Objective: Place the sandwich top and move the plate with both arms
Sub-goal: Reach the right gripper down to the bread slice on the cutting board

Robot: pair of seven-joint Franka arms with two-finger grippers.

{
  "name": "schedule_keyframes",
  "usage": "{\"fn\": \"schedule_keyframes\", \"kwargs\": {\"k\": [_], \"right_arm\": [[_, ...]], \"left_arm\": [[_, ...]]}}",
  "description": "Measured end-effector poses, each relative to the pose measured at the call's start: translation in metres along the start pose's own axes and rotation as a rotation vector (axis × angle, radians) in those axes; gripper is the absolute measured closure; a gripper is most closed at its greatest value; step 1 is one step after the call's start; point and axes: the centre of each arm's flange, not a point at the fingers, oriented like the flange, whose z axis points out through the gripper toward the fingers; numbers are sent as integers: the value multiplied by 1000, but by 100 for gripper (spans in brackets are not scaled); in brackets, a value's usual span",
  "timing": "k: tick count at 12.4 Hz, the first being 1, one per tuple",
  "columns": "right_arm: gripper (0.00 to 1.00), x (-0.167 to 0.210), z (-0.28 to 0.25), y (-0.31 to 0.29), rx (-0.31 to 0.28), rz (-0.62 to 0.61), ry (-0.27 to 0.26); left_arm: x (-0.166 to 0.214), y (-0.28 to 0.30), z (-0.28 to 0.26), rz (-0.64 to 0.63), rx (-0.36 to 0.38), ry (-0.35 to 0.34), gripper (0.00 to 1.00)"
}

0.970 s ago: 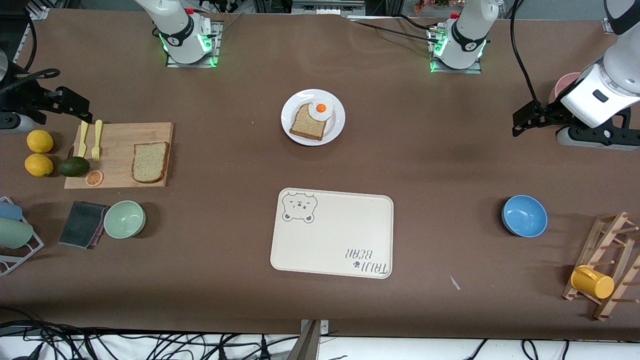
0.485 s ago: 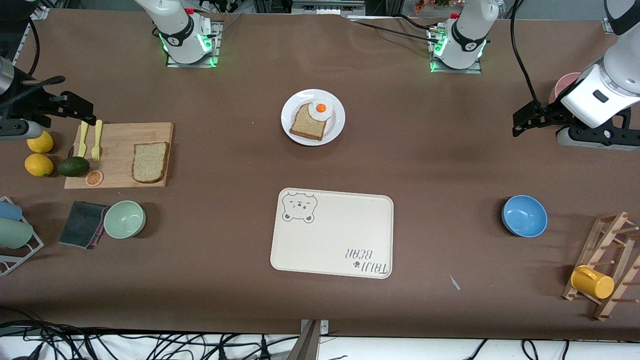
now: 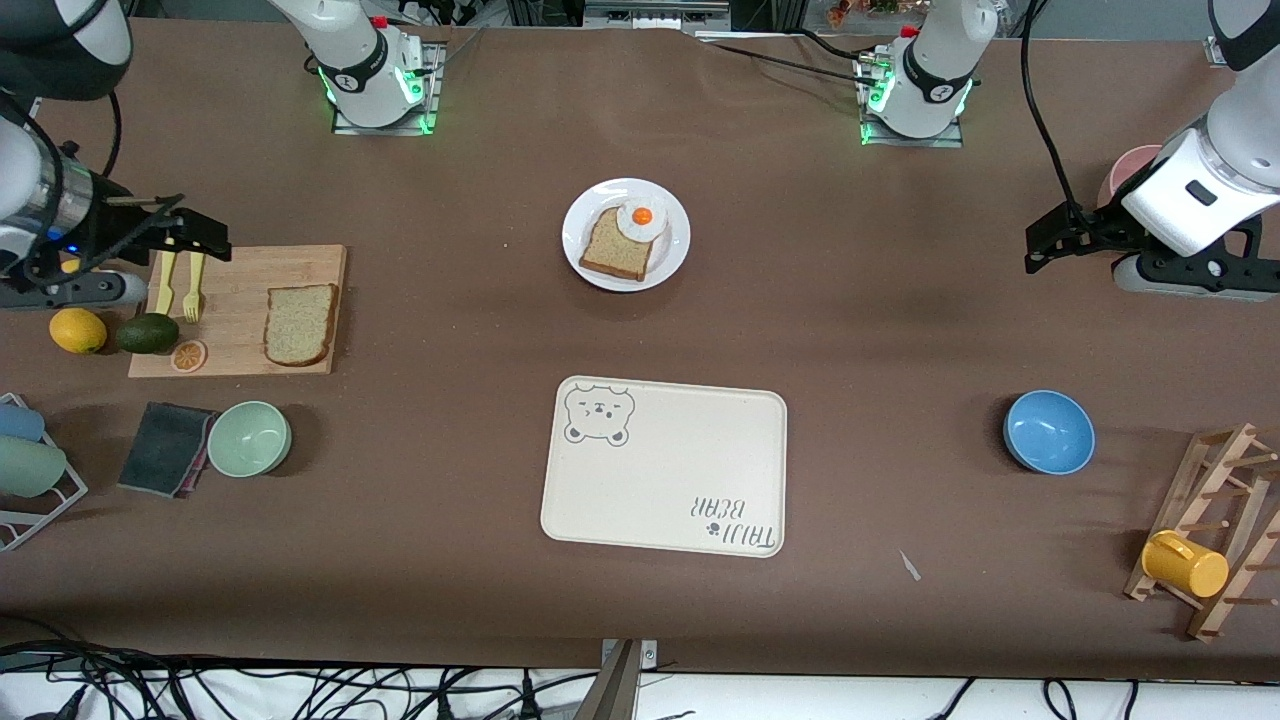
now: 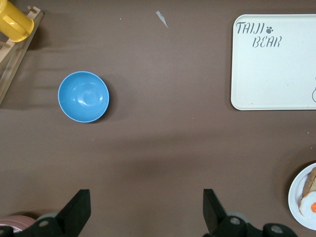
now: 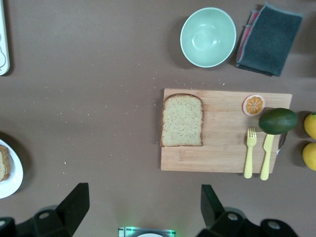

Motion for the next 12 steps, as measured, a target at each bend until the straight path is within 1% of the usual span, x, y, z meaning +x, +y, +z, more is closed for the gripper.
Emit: {"fn": "schedule_keyframes", "kwargs": {"k": [4,6,7,8,9,10,12], "right_arm": [[0,12,78,-7,-8,-4,27],[0,12,115,-7,-22,-12,54],[0,12,131,-8,-23,-15,65],[3,10,146,-8,-25,-18,75],[3,9,159,-8,-31,-23,82],[13,8,171,-9,-36,-29,84],[40,11,193,-10,-40,-38,76]], "left_arm": [[0,0,0,0,0,0,0],[0,0,0,0,0,0,0],[0,0,0,0,0,0,0],[0,0,0,0,0,0,0],[0,0,0,0,0,0,0],[0,0,0,0,0,0,0],[0,0,0,0,0,0,0]]}}
